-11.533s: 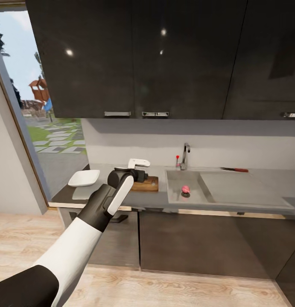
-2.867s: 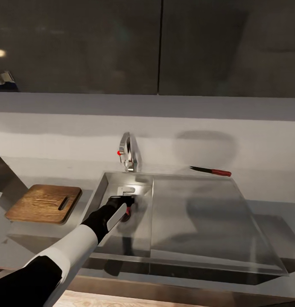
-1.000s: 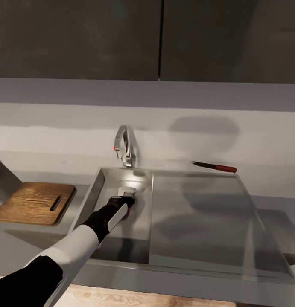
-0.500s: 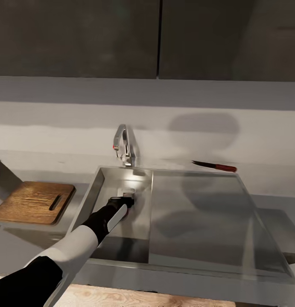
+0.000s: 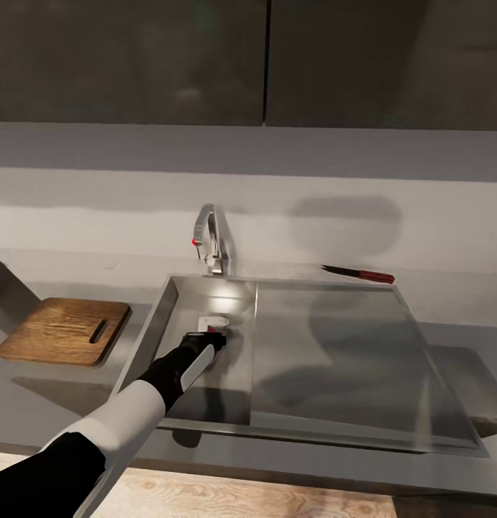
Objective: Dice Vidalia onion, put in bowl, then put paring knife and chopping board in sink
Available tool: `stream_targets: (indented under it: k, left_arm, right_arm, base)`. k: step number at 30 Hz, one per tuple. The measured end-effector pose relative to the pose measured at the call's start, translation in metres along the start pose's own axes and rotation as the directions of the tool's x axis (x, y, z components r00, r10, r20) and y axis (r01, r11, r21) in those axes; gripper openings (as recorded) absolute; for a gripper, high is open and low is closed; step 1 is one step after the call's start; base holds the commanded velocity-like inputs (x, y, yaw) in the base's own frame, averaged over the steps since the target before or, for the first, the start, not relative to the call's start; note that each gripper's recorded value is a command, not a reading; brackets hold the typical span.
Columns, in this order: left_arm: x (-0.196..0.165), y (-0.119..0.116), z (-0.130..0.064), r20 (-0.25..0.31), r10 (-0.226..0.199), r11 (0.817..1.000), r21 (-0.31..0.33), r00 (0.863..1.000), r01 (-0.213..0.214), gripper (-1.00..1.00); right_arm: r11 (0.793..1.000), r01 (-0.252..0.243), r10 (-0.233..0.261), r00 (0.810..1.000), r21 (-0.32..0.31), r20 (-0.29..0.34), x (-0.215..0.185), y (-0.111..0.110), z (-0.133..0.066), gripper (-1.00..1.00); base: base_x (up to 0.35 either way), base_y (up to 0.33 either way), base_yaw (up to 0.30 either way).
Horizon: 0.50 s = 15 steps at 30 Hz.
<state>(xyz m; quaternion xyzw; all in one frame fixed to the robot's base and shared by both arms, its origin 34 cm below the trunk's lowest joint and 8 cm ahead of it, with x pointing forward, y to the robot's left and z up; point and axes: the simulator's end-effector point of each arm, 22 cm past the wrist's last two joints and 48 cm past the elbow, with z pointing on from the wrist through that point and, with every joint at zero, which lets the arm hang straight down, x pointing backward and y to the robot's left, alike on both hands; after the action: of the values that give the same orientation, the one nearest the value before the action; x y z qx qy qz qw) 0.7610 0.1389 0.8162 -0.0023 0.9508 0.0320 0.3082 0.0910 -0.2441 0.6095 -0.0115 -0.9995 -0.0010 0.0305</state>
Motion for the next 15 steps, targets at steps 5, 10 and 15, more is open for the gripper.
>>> stream_targets:
  k: [5,10,15]
  left_arm:
    - [-0.0002,0.0,-0.0001,0.0,0.0,1.0,0.0,1.0,0.0,1.0]
    - [-0.0003,-0.0002,-0.0001,0.001,0.0,1.0,0.0,1.0,0.0,1.0]
    - [-0.0006,0.0004,-0.0001,0.001,0.0,1.0,-0.001,1.0,0.0,-1.0]
  right_arm:
    - [1.0,0.0,0.0,1.0,0.0,-0.001,0.0002,0.0001,0.0,1.0]
    - [1.0,0.0,0.0,1.0,0.0,0.0,0.0,0.0,0.0,1.0]
    - [1.0,0.0,0.0,1.0,0.0,0.0,0.0001,0.0,0.0,1.0]
  base:
    - [-0.001,0.0,0.0]
    - [0.0,0.0,0.0]
    - [0.019,0.0,0.0]
